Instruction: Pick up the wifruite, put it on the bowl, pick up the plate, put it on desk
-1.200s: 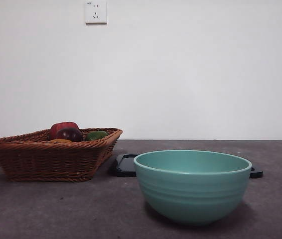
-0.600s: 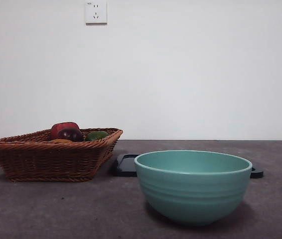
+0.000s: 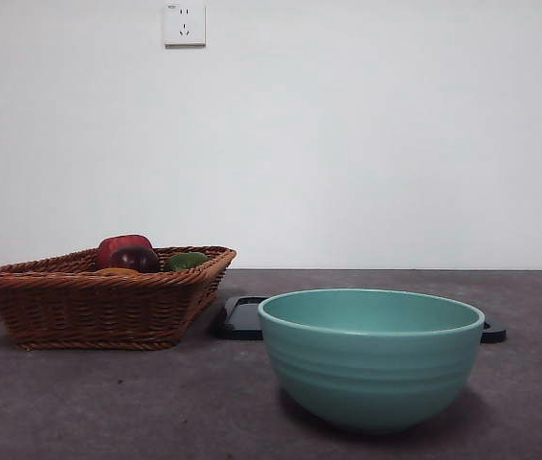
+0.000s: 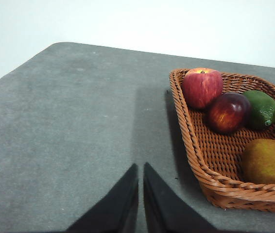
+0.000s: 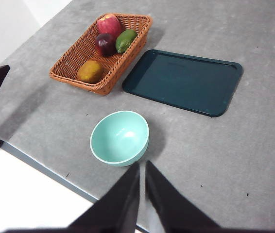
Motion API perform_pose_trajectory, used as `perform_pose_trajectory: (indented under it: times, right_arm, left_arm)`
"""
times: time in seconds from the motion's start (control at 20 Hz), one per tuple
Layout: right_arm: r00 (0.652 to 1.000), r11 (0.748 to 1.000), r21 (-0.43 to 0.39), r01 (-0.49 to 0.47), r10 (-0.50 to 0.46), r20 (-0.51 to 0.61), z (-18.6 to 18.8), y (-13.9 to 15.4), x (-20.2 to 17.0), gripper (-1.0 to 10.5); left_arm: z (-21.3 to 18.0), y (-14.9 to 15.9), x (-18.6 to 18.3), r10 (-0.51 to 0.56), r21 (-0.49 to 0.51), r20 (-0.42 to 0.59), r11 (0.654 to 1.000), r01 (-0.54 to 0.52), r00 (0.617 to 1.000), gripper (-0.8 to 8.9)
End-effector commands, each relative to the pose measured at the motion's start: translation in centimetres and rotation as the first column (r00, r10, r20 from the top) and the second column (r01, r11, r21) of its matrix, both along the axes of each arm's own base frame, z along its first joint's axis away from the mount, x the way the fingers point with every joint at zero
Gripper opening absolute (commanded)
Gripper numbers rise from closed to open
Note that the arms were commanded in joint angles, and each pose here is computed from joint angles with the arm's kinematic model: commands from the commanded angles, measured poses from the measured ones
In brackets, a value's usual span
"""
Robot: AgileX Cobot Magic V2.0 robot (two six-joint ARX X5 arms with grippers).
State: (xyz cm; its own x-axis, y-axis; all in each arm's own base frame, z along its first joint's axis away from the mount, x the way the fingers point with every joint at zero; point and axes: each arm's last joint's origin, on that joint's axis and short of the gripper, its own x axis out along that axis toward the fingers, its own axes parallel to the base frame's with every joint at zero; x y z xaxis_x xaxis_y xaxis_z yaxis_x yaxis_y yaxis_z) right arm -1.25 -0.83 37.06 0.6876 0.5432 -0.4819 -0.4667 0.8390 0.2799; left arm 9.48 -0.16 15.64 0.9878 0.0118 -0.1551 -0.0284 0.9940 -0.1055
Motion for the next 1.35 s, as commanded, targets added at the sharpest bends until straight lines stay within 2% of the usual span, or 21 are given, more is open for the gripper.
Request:
perform_pose_trajectory:
  times: [0.05,0.3,0.35,0.45,0.5,0.55,0.65,0.75,0.85,1.0,1.35]
  right_arm:
    - [1.0,1.0,0.009,-0.01,0.01,0.025,0.4,-0.2,-0.2,0.1]
    - [1.0,1.0,0.004,0.003,-0.003,0.023,0.4,-0.1,-0.2,0.1]
    - [0.999,1.0,-0.017,0.018,-0.018,0.039,0.3,0.0,0.0,0.1]
    - [0.982,0.992,-0.112,0.055,-0.034,0.186,-0.9,1.2,1.8,0.1]
    - [0.96,0.981,-0.164,0.107,-0.059,0.274,-2.4,1.7,3.1,0.1]
    - [0.922,0.965,-0.186,0.186,-0.106,0.373,-4.6,2.3,5.0,0.1]
    - [0.837,0.941,-0.12,0.317,-0.218,0.503,-9.4,2.6,8.0,0.1]
    - [0.758,0.904,-0.024,0.427,-0.343,0.555,-13.4,2.1,9.8,0.1]
    - [0.72,0.872,0.008,0.489,-0.409,0.561,-16.6,1.5,10.5,0.1]
    - [0.728,0.856,-0.004,0.517,-0.437,0.528,-18.9,1.2,10.8,0.1]
    - [0.736,0.841,-0.027,0.541,-0.458,0.499,-21.3,1.0,10.9,0.1]
  left_arm:
    - [-0.7,0.0,0.1,0.002,0.018,-0.023,1.0,-0.002,1.0,0.16]
    - [-0.7,0.0,0.1,0.002,0.018,-0.023,1.0,-0.002,1.0,0.15]
    - [-0.7,0.0,0.1,0.002,0.018,-0.023,1.0,-0.002,1.0,0.16]
    - [-0.7,0.0,0.1,0.002,0.018,-0.023,1.0,-0.002,1.0,0.16]
    - [-0.7,0.0,0.1,0.002,0.018,-0.023,1.0,-0.002,1.0,0.16]
    - [-0.7,0.0,0.1,0.002,0.018,-0.023,1.0,-0.002,1.0,0.15]
    - [-0.7,0.0,0.1,0.002,0.018,-0.023,1.0,-0.002,1.0,0.16]
    - [-0.7,0.0,0.1,0.002,0.018,-0.023,1.0,-0.002,1.0,0.16]
    - [-0.7,0.0,0.1,0.002,0.018,-0.023,1.0,-0.002,1.0,0.16]
    - [-0.7,0.0,0.1,0.002,0.018,-0.023,1.0,-0.002,1.0,0.16]
    - [-0.7,0.0,0.1,0.002,0.018,-0.023,1.0,-0.002,1.0,0.15]
